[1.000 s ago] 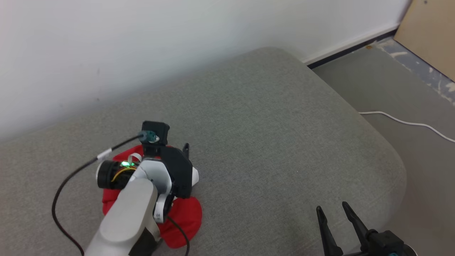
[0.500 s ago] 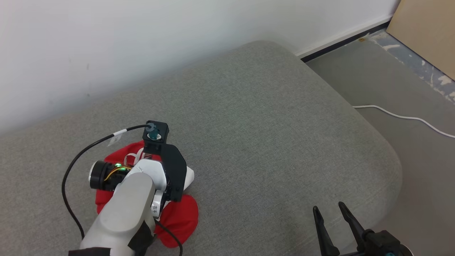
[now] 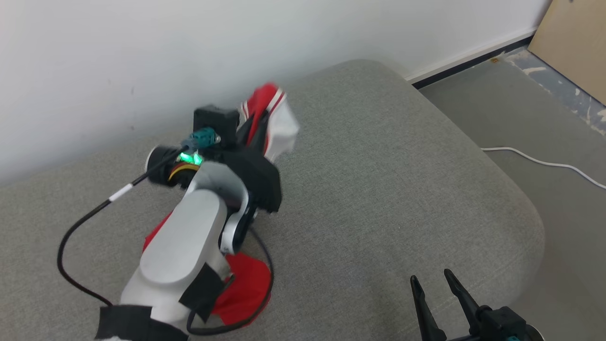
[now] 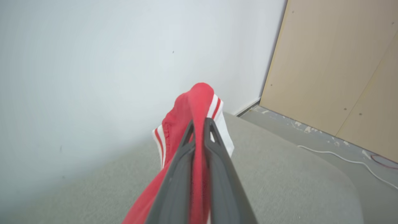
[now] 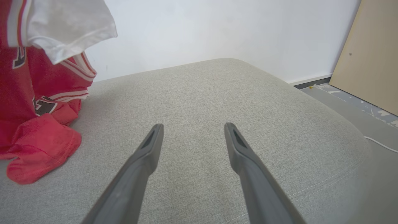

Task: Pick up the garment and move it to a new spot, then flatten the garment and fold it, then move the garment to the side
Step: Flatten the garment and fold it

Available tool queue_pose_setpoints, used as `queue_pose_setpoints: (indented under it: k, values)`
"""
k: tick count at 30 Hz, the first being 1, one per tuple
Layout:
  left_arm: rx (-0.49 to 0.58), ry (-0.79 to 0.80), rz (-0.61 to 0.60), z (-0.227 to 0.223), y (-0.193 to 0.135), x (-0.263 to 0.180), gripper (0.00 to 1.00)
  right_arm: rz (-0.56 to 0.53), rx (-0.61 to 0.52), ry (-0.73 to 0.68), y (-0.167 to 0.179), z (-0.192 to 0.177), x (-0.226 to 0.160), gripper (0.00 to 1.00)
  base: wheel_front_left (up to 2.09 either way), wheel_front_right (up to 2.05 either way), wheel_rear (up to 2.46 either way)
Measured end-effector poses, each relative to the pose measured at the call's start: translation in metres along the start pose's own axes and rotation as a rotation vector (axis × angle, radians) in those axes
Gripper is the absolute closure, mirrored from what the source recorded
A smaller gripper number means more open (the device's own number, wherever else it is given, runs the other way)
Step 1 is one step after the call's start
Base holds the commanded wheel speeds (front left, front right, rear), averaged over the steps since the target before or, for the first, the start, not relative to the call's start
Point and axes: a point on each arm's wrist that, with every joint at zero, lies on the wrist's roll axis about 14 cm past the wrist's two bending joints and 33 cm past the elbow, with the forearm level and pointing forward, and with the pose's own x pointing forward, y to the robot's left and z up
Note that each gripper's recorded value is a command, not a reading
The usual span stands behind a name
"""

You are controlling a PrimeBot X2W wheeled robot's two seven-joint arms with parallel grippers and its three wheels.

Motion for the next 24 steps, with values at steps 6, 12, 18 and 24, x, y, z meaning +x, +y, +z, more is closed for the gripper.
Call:
queue_pose_setpoints:
  k: [6,12,18,24]
  values:
    - [-0.114,-0.508,-0.152,0.132,-0.047,-0.011,1.00,0.000,0.002,-0.008,0.000,0.002,-0.002,0.00,0.00,0.00,0.00]
    - [-0.225,-0.747,-0.197,0.208,-0.054,-0.045,1.00,0.007,0.007,-0.002,0.001,0.000,0.000,0.00,0.00,0.00,0.00]
    - [-0.307,-0.601,-0.001,0.131,-0.001,-0.049,1.00,0.060,0.011,0.013,0.017,-0.004,0.010,0.00,0.00,0.00,0.00]
    - [-0.384,-0.409,0.323,0.019,0.080,-0.091,1.00,0.139,0.001,0.036,0.039,-0.009,0.021,0.00,0.00,0.00,0.00]
